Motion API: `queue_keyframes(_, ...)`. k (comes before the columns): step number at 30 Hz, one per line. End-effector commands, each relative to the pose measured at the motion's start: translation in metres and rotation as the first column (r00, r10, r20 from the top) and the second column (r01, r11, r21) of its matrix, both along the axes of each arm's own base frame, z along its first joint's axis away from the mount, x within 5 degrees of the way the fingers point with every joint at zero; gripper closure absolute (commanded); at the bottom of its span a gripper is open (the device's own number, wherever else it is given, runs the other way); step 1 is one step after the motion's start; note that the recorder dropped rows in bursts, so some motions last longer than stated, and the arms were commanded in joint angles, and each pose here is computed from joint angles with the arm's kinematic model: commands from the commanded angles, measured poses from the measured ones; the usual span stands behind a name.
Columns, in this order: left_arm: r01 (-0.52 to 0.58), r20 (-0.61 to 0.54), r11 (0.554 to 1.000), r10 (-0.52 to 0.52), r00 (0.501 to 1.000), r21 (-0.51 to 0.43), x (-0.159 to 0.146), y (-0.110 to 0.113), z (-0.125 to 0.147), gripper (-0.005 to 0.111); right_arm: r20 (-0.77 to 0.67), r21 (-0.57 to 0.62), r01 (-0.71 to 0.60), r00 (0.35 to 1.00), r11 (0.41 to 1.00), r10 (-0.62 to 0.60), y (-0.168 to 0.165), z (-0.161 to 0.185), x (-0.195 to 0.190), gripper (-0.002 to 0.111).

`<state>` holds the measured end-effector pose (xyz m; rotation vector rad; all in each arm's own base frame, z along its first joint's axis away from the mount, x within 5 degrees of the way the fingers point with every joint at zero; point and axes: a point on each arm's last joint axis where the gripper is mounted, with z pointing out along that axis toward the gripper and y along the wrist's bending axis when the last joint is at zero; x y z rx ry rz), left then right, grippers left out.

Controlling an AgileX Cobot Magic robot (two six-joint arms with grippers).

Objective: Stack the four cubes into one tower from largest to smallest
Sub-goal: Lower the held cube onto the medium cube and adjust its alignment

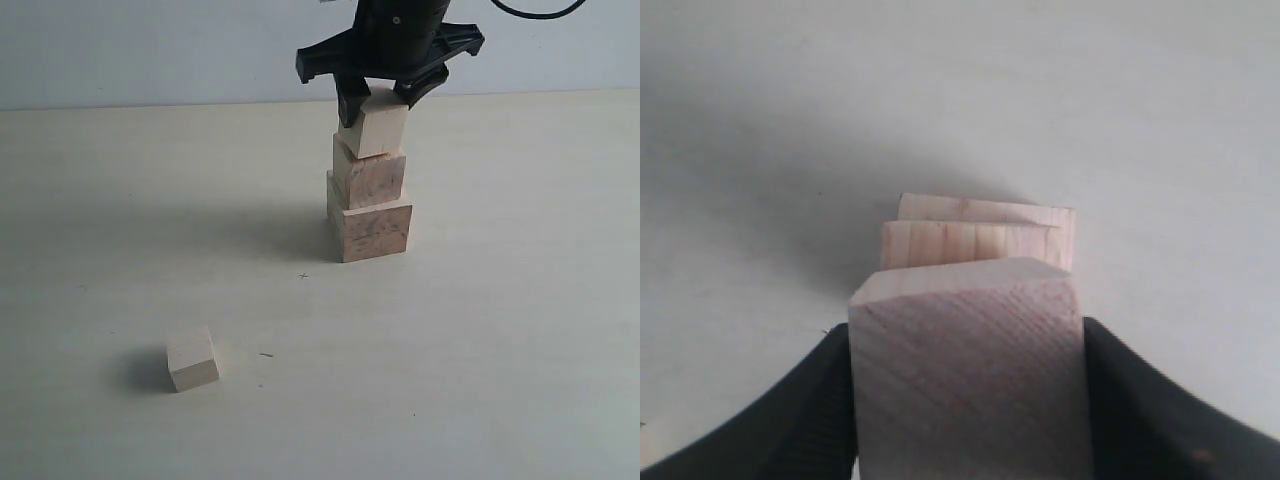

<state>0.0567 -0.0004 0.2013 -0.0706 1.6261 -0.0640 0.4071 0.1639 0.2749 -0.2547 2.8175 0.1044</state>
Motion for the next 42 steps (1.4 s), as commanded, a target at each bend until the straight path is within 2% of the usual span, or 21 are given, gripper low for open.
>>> queue_keyframes(1,0.007,0.004,1.000,-0.007,1.000,-0.007,-0.0004,-0.0004,-0.0008,0.107,0.014,-0.001,0.002,1.000,1.000,-0.002,-0.0009,-0.0012,0.0023,0.108)
queue_keyframes(20,0.007,0.004,1.000,-0.007,1.000,-0.008,-0.0004,-0.0004,-0.0008,0.107,0.007,-0.015,0.001,1.000,1.000,-0.001,-0.0009,-0.0069,0.0046,0.108)
queue_keyframes(23,0.007,0.004,1.000,-0.007,1.000,-0.008,-0.0004,-0.0004,-0.0008,0.107,0.008,-0.017,-0.005,1.000,1.000,0.005,-0.0009,-0.0069,0.0046,0.100)
queue_keyframes(31,0.007,0.004,1.000,-0.007,1.000,-0.006,-0.0004,-0.0004,-0.0008,0.107,0.001,-0.004,-0.004,1.000,1.000,0.004,0.0002,-0.0070,0.0040,0.067)
queue_keyframes(38,0.007,0.004,1.000,-0.007,1.000,-0.007,-0.0004,-0.0004,-0.0008,0.107,-0.006,0.013,-0.002,1.000,1.000,0.002,0.0016,-0.0070,0.0034,0.056)
queue_keyframes(42,0.007,0.004,1.000,-0.007,1.000,-0.007,-0.0004,-0.0004,-0.0008,0.107,-0.001,0.015,-0.002,1.000,1.000,0.002,0.0013,-0.0047,0.0027,0.042)
